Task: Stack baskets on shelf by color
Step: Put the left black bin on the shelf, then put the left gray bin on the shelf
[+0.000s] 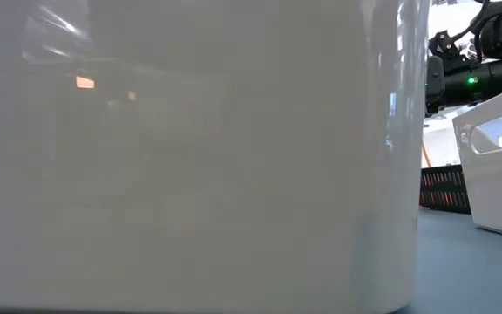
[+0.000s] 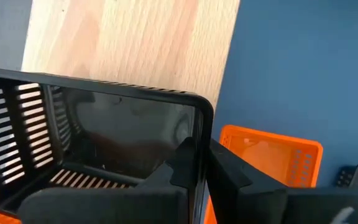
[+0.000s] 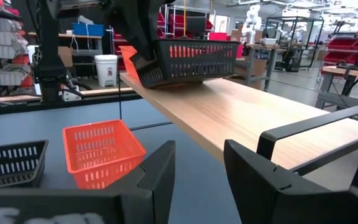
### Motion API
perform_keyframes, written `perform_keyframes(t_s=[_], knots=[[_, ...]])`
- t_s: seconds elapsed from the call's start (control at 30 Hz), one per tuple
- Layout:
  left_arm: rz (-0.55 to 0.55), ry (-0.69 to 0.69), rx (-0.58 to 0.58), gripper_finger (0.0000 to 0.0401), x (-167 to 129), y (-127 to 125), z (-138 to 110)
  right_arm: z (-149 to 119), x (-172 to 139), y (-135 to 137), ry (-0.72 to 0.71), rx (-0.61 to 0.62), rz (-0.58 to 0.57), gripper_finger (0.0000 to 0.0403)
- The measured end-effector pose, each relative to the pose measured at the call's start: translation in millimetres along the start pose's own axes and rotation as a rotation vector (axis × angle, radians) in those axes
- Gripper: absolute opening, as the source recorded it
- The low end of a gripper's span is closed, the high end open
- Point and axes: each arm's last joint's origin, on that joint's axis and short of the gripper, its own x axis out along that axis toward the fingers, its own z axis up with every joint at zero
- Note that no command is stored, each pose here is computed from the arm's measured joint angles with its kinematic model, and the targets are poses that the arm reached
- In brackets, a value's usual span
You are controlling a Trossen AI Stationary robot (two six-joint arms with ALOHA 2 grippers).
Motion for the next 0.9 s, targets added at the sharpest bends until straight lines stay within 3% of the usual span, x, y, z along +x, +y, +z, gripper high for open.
perform_keyframes(t_s=[0.13, 0.57, 0.63, 0.77, 0.9], knots=[[-0.001, 0.013, 0.011, 0.0057, 0, 0, -1, -1, 0, 0, 0.013, 0.002, 0.001, 0.0134], [0.004, 0.018, 0.009, 0.0198, -4, 0, -3, -4, 0, 0, 0.041, 0.016, 0.002, 0.0134], [0.04, 0.033, 0.03, 0.0212, -18, -1, -9, -4, 0, 0, 0.039, 0.019, 0.002, 0.0134], [0.146, 0.004, 0.021, 0.0226, -75, -5, -28, -2, 0, 0, 0.024, 0.04, 0.001, 0.0134], [0.139, -0.071, -0.022, 0.0227, -123, -18, -47, 2, 0, 0, -0.023, 0.059, 0.0, 0.0134]])
